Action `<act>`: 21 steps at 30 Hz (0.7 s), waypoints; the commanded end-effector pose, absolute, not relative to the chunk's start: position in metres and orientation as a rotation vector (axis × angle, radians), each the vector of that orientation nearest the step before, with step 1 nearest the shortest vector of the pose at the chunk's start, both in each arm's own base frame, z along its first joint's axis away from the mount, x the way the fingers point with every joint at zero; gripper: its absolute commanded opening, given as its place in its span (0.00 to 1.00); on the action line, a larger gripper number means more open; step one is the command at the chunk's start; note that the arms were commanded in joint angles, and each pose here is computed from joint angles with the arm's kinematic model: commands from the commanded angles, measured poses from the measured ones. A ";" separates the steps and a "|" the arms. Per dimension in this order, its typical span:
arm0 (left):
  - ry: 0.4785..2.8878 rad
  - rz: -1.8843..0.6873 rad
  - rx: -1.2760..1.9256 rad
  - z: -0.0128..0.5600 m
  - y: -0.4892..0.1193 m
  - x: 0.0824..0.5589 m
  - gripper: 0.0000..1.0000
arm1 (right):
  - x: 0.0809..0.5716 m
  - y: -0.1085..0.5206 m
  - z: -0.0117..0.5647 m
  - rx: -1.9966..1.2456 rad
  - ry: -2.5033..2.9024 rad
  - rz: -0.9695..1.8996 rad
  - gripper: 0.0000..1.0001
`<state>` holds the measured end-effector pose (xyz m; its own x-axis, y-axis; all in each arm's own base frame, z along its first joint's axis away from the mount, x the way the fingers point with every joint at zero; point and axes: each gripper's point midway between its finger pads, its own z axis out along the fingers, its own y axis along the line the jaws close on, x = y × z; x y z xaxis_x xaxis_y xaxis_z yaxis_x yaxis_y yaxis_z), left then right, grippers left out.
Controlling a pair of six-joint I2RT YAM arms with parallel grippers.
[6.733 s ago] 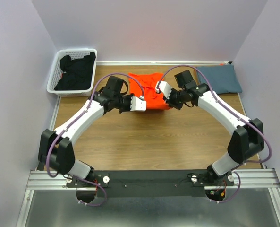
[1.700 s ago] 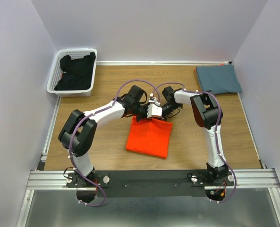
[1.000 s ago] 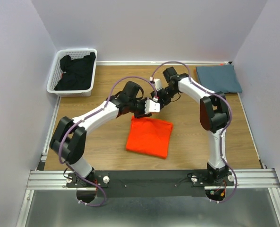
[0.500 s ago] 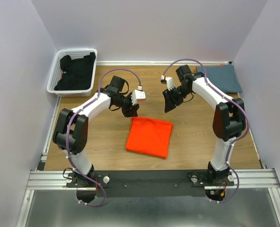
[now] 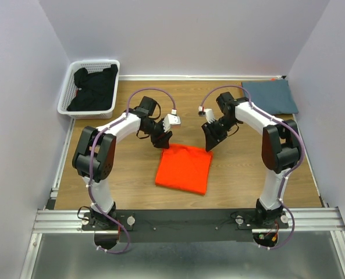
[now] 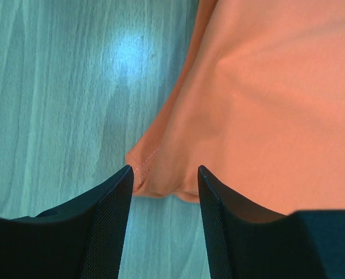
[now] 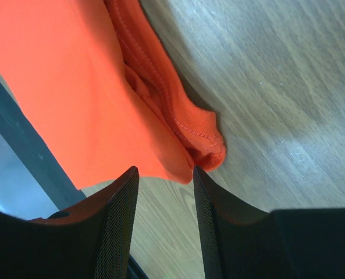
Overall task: Fold and stack the t-shirts
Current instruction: Fold the tshirt
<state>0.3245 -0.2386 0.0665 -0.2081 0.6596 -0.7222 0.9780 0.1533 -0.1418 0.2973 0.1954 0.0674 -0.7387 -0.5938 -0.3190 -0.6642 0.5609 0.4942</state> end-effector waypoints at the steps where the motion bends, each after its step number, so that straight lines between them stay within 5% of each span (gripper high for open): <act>1: 1.946 -0.838 1.559 0.061 -0.239 0.329 0.56 | 0.287 0.193 0.057 -1.125 2.691 0.941 0.50; 6: 1.935 -0.830 1.561 0.063 -0.241 0.332 0.55 | 0.283 0.188 0.050 -1.147 2.705 0.922 0.47; 10: 1.909 -0.849 1.574 0.068 -0.243 0.331 0.36 | 0.284 0.187 0.049 -1.164 2.701 0.907 0.41; 16: 1.907 -0.861 1.580 0.073 -0.240 0.330 0.01 | 0.291 0.185 0.052 -1.187 2.669 0.861 0.10; 21: 1.917 -0.850 1.547 0.076 -0.233 0.340 0.00 | 0.303 0.183 0.064 -1.192 2.632 0.797 0.01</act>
<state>0.3314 -0.2355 0.0659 -0.2046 0.6688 -0.7148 0.9788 0.1458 -0.1438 0.2904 0.1858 0.0531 -0.7060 -0.6410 -0.3010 -0.6946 0.5440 0.4707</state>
